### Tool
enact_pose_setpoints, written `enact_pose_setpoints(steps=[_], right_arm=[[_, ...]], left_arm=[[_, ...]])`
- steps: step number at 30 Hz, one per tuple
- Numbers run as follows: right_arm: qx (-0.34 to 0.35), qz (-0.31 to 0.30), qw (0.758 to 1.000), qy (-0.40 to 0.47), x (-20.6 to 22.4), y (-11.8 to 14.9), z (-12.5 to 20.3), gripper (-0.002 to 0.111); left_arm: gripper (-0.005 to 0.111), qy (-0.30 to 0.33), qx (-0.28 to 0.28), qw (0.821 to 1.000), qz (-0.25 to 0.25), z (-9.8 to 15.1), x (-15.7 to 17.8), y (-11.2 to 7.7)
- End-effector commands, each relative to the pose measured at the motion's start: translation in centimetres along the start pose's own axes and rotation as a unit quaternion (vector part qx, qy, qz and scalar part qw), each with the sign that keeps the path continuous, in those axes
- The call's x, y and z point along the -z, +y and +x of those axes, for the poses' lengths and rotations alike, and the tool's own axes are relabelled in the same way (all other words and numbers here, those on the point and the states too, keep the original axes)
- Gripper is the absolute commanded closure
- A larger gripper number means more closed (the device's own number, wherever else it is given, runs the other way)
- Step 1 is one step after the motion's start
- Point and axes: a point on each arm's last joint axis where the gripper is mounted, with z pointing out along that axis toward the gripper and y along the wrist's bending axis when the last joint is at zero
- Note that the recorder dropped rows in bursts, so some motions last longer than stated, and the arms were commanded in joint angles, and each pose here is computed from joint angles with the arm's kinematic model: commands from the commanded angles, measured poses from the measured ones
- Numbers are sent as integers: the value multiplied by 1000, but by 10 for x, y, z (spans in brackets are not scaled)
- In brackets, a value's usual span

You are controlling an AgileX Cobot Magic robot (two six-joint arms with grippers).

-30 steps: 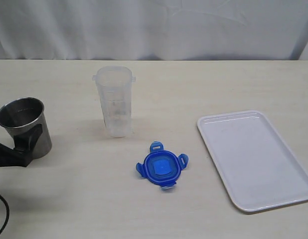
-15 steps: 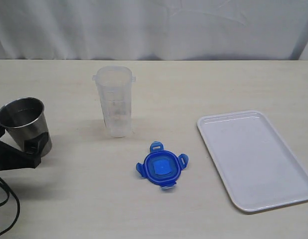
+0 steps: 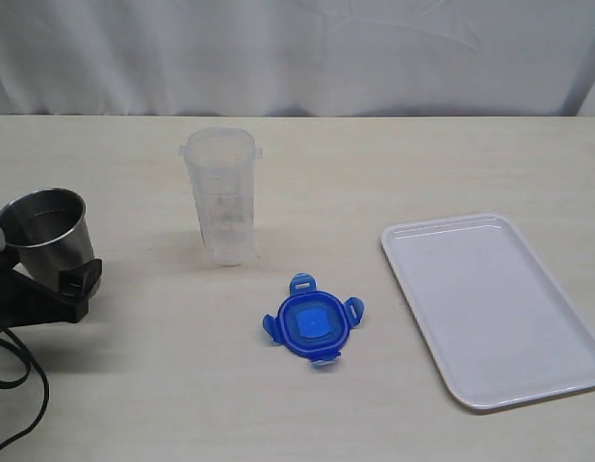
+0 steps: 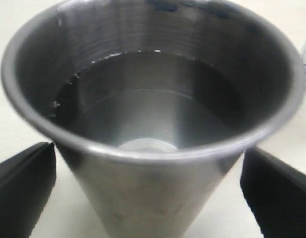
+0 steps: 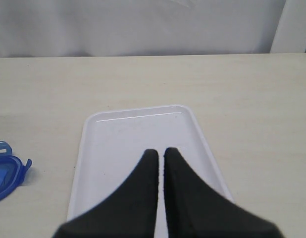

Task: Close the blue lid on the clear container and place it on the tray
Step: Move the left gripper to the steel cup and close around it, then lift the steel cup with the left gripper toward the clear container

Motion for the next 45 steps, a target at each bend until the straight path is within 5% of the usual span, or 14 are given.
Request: enact_pose_setpoints(steps=[1, 45], right_arm=[[0, -1, 1000, -2, 0, 0, 0, 104], [0, -1, 1000, -2, 0, 0, 0, 104]], left_arm=[[2, -5, -2, 1000, 4, -1, -1, -1], [2, -51, -14, 998, 32, -14, -8, -5]])
